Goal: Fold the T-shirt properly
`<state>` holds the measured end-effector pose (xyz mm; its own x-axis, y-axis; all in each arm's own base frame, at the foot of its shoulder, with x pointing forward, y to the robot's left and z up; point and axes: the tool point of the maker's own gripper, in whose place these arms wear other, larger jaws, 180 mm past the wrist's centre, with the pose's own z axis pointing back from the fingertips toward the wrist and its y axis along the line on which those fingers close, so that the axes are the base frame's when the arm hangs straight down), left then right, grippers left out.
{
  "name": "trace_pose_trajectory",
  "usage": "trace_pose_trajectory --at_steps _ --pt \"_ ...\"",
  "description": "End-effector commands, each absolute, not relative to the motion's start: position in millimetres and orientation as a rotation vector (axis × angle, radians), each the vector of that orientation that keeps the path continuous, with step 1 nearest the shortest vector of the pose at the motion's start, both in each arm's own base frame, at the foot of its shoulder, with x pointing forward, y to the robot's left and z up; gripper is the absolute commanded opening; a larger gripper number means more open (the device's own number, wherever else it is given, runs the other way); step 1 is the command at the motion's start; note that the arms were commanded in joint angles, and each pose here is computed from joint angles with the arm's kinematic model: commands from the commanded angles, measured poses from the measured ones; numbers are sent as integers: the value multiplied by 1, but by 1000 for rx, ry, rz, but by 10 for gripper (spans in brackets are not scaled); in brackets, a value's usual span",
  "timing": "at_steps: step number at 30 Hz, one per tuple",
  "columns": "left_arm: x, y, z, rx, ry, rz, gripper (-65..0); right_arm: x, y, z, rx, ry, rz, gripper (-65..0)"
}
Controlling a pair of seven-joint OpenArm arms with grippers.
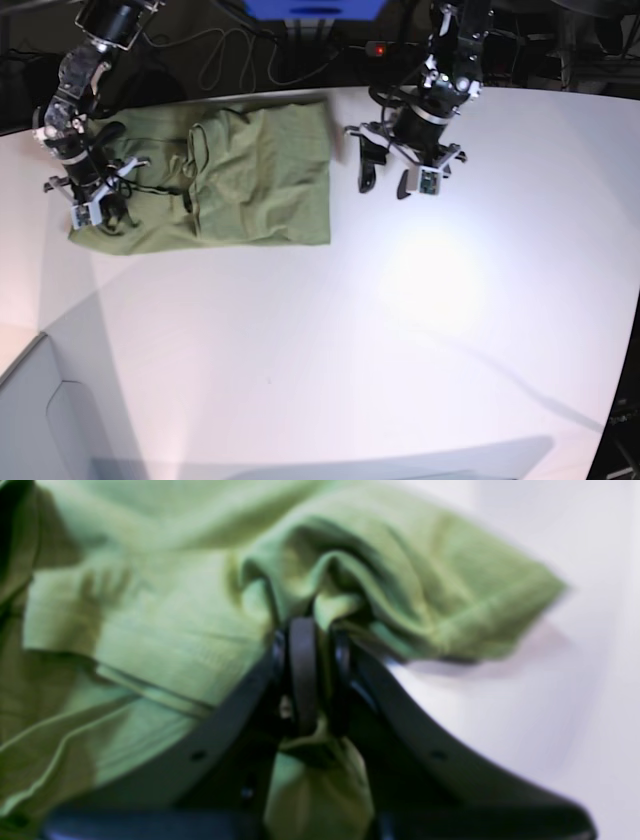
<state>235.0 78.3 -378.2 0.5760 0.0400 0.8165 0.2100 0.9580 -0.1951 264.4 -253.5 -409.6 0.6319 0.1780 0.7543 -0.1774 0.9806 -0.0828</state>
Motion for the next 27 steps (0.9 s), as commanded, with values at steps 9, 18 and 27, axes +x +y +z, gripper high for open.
trace_pose_trajectory --at_steps 9,18,27 --pt "235 75 -396 -293 -925 -78 -300 284 -235 -361 -10 -1022 250 -650" --pt "239 75 -398 -293 -926 -80 -299 285 -210 -357 26 -1029 322 -650" --pt "242 45 -399 -350 -916 -135 -299 286 -120 -314 128 -1141 548 -650"
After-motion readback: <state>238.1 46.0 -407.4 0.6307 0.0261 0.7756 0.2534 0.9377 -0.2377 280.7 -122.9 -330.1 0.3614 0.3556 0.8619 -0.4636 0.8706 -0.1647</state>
